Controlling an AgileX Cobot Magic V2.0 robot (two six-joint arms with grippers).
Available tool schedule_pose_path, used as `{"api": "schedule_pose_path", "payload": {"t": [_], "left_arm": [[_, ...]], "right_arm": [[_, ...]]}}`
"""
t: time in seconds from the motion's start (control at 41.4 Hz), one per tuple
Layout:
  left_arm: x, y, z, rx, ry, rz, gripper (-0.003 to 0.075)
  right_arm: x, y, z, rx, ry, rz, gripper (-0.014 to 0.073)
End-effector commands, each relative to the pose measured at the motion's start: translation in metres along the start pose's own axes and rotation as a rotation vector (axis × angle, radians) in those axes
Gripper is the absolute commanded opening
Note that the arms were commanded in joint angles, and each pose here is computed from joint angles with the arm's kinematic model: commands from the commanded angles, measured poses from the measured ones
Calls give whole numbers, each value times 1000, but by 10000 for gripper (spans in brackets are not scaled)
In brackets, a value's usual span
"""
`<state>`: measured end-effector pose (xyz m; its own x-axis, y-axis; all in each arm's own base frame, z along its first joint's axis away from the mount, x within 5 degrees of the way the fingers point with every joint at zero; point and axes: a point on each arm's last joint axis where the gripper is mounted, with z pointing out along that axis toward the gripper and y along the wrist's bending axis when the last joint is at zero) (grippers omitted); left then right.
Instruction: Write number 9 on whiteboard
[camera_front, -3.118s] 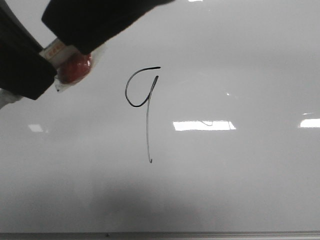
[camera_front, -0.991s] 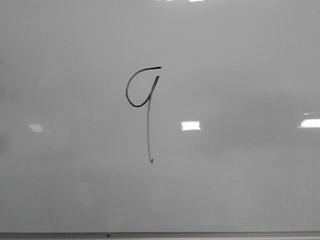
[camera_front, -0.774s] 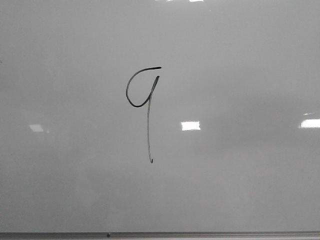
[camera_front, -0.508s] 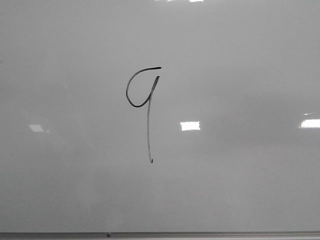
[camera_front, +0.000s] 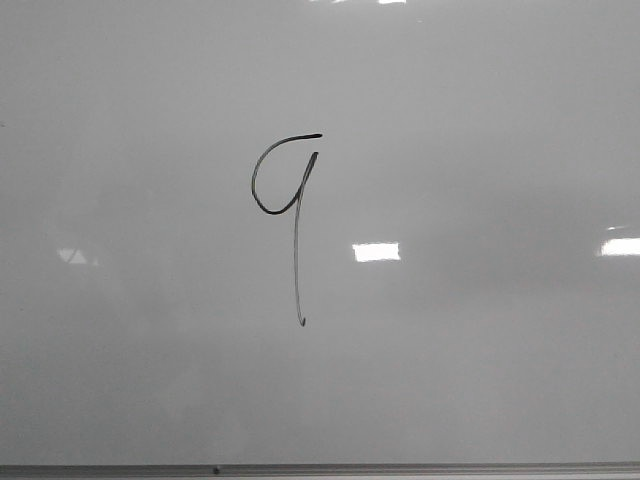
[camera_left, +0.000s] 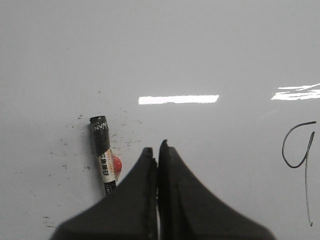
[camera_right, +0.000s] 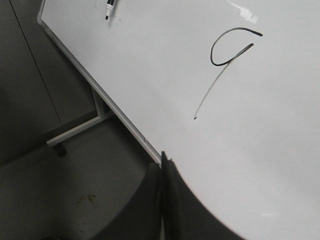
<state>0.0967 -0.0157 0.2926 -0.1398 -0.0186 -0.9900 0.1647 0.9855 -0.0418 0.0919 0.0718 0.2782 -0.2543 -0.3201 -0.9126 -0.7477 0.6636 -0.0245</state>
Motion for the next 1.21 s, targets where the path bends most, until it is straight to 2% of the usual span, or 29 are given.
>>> {"api": "schedule_pose_path", "payload": {"t": [0.0, 0.483, 0.653, 0.846, 1.184], "left_arm": [[-13, 2, -1, -22, -69, -6, -19], [-13, 2, -1, -23, -70, -6, -19], [-5, 4, -5, -55, -72, 23, -19], [15, 9, -21, -118, -124, 2, -19], [73, 9, -34, -125, -165, 10, -19]], "right_arm": [[-11, -2, -3, 25, -59, 24, -70], [-11, -2, -3, 25, -59, 24, -70], [-11, -2, -3, 24, -59, 24, -70], [-11, -2, -3, 24, -58, 24, -70], [-11, -2, -3, 24, -58, 24, -70]]}}
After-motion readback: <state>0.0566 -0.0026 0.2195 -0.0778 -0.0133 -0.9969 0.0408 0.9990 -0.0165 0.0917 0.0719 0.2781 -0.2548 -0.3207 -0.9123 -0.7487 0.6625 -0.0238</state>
